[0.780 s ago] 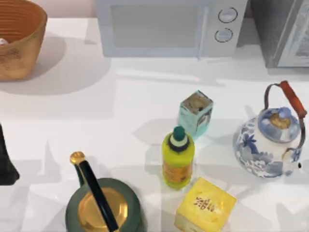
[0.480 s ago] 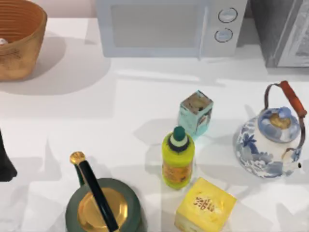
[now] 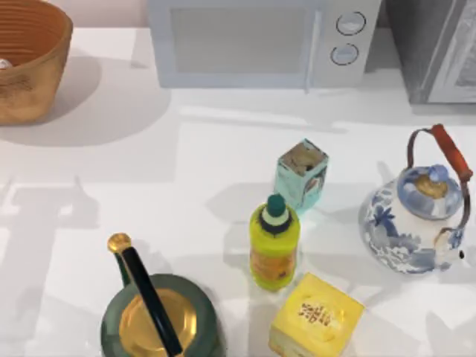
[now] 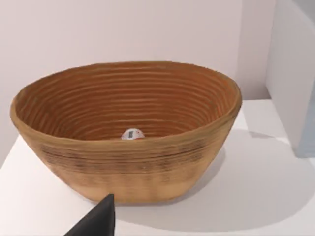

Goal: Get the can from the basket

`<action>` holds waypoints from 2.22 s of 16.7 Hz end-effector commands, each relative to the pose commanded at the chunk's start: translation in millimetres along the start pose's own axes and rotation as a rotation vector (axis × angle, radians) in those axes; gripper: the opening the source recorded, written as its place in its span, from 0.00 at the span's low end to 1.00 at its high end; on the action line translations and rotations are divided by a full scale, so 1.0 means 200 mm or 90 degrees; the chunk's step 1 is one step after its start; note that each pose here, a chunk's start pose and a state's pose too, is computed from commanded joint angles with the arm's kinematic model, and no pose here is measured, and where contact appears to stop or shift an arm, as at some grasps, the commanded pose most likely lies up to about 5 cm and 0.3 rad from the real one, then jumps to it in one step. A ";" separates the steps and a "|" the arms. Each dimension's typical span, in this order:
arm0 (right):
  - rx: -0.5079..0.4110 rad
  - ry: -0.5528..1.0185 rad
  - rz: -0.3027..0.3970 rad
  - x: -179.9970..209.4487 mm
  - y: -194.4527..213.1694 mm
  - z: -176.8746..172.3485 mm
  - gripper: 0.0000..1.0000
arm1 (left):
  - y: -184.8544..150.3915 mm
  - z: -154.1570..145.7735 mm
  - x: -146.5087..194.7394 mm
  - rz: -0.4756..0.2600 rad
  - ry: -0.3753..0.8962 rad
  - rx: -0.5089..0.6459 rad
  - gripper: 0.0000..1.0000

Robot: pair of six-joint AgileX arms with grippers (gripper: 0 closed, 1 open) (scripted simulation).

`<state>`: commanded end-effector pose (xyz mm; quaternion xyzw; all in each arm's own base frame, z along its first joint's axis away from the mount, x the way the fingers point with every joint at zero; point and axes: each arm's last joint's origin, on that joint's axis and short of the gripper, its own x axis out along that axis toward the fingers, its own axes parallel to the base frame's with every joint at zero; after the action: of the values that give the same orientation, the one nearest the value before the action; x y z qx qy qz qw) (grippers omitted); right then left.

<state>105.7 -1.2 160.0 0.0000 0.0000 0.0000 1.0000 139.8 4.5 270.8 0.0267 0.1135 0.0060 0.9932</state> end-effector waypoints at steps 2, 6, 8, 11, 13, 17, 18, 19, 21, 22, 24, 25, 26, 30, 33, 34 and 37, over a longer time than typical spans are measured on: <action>0.000 0.000 0.000 0.00 0.00 0.00 1.00 | 0.02 0.17 0.09 -0.003 0.053 0.008 1.00; 0.000 0.000 0.000 0.00 0.00 0.00 1.00 | 0.08 0.47 0.39 -0.010 0.171 0.018 1.00; 0.000 0.000 0.000 0.00 0.00 0.00 1.00 | 0.12 0.57 0.60 -0.014 0.232 0.020 1.00; 0.000 0.000 0.000 0.00 0.00 0.00 1.00 | 0.19 0.63 0.93 -0.021 0.325 0.016 1.00; 0.000 0.000 0.000 0.00 0.00 0.00 1.00 | 0.24 0.61 1.16 -0.027 0.385 0.011 1.00; 0.000 0.000 0.000 0.00 0.00 0.00 1.00 | 0.33 0.44 1.55 -0.040 0.501 -0.005 1.00; 0.000 0.000 0.000 0.00 0.00 0.00 1.00 | 0.34 0.37 1.63 -0.044 0.528 -0.010 1.00; 0.000 0.000 0.000 0.00 0.00 0.00 1.00 | 0.36 0.31 1.70 -0.047 0.553 -0.015 1.00; 0.000 0.000 0.000 0.00 0.00 0.00 1.00 | 0.38 0.18 1.81 -0.052 0.599 -0.025 1.00; 0.000 0.000 0.000 0.00 0.00 0.00 1.00 | 0.39 0.13 1.85 -0.055 0.618 -0.029 1.00; 0.000 0.000 0.000 0.00 0.00 0.00 1.00 | 0.41 0.04 1.91 -0.058 0.646 -0.036 1.00; 0.000 0.000 0.000 0.00 0.00 0.00 1.00 | 0.41 0.01 1.93 -0.060 0.656 -0.038 1.00; 0.000 0.000 0.000 0.00 0.00 0.00 1.00 | 0.41 -0.01 1.94 -0.060 0.661 -0.040 1.00; 0.000 0.000 0.000 0.00 0.00 0.00 1.00 | 0.41 -0.01 1.94 -0.060 0.661 -0.040 1.00; 0.000 0.000 0.000 0.00 0.00 0.00 1.00 | 0.40 -0.04 1.96 -0.061 0.661 -0.038 1.00; 0.000 0.000 0.000 0.00 0.00 0.00 1.00 | 0.40 -0.08 1.98 -0.060 0.661 -0.039 1.00; 0.000 0.000 0.000 0.00 0.00 0.00 1.00 | 0.38 -0.21 2.06 -0.060 0.661 -0.039 1.00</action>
<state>105.7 -1.2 160.0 0.0000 0.0000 0.0000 1.0000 531.1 90.7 141.2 -0.0143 0.5917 -0.0231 0.8057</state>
